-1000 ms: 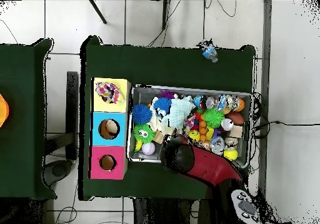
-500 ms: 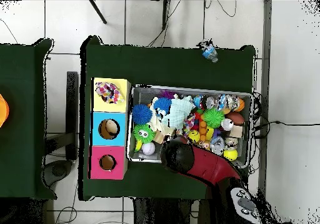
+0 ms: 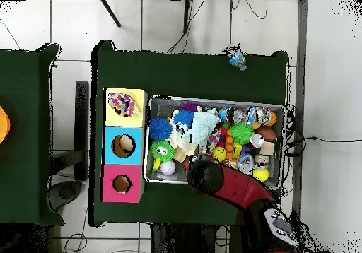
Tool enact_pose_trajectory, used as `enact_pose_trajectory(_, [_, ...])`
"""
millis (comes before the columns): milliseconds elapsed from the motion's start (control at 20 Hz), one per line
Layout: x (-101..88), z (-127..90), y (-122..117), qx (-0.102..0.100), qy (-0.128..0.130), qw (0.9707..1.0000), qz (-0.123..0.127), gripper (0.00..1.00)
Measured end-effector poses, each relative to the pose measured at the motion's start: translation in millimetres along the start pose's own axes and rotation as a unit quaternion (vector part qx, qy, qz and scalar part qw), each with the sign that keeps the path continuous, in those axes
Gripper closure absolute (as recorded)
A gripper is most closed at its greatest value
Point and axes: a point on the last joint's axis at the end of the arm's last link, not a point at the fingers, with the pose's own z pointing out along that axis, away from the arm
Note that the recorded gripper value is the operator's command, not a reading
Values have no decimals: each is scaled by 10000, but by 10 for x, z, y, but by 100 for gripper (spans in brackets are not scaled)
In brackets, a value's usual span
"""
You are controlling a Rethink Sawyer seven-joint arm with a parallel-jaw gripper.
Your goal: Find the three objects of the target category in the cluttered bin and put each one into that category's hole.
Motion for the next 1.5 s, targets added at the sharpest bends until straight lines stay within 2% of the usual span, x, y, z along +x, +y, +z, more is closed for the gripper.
enact_pose_trajectory(350, [83, 195, -129, -33, 138, 9998, 143, 0])
enact_pose_trajectory(550, [90, 213, -125, -33, 139, 9998, 141, 0])
enact_pose_trajectory(600, [88, 212, -124, -32, 135, 9998, 140, 100])
enact_pose_trajectory(1500, [85, 207, -51, -25, 122, 9999, 65, 100])
